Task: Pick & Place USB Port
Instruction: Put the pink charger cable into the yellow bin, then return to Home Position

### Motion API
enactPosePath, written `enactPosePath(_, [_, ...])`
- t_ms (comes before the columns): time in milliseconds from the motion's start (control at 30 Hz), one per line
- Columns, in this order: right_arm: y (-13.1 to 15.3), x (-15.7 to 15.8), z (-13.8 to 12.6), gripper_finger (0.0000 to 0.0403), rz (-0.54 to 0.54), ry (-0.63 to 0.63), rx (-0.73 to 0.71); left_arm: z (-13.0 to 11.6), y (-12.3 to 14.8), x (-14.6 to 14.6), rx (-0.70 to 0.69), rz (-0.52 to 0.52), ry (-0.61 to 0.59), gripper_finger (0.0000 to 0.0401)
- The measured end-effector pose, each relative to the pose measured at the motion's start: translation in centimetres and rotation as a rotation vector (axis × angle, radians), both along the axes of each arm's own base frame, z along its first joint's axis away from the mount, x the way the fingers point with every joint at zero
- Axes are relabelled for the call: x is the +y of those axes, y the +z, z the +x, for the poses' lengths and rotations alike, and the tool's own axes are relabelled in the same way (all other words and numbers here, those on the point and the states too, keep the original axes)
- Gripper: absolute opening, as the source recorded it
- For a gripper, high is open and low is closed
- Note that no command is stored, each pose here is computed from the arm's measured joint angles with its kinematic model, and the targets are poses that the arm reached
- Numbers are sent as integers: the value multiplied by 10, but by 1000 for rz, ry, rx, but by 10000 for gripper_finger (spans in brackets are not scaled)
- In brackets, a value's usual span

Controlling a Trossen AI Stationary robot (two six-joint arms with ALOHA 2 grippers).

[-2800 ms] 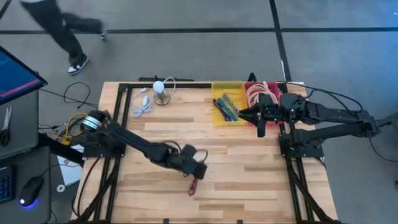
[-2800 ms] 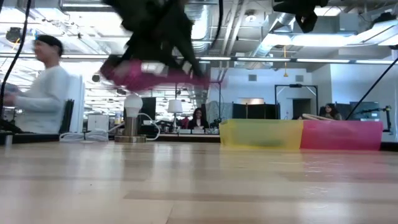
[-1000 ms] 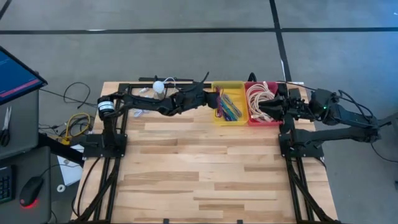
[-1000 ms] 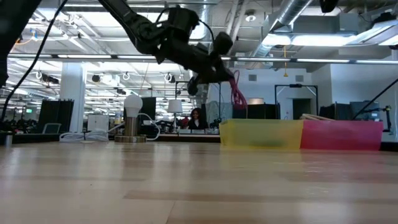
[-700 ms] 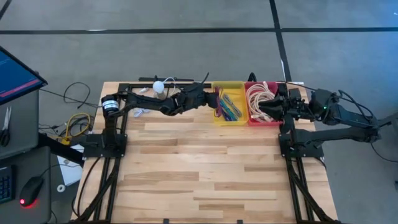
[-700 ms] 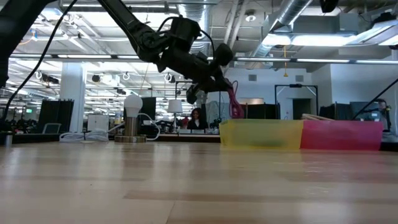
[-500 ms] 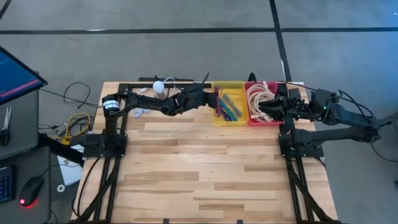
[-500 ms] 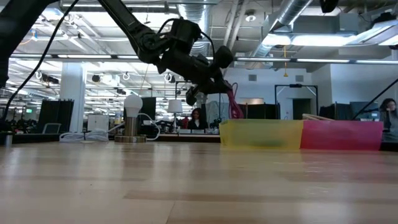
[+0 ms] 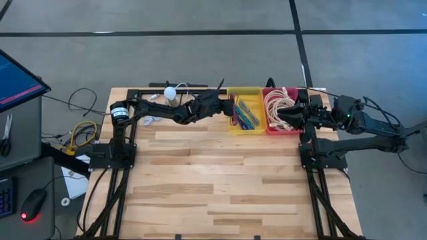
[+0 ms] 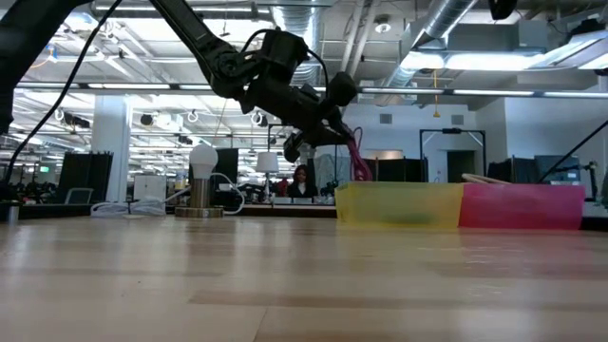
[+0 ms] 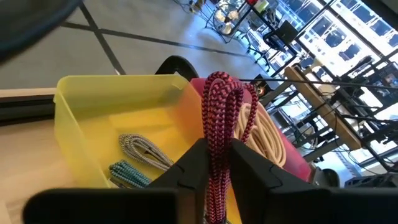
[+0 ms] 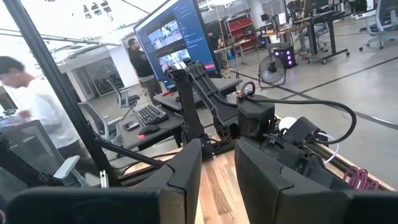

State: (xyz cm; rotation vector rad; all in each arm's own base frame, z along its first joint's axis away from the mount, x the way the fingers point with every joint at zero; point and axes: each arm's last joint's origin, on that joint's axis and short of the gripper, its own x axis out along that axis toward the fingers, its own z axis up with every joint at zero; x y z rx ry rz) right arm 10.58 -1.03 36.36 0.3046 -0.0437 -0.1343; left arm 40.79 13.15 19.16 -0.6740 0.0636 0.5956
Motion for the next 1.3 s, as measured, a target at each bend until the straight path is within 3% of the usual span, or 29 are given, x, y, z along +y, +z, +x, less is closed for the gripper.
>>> enactPosePath(333, [0,0,0,91,8,0,-5,1,0,-1,-18,-32,-15,116])
enactPosePath(800, [1,0,0,91,8,5,-16,2,0,-3,-30,-79,-191,128])
enactPosePath(1100, [1,0,0,91,8,5,-16,2,0,-4,-28,-74,-194,194])
enactPosePath(1300, [1,0,0,91,8,5,-16,1,1,0,-39,-64,-165,200])
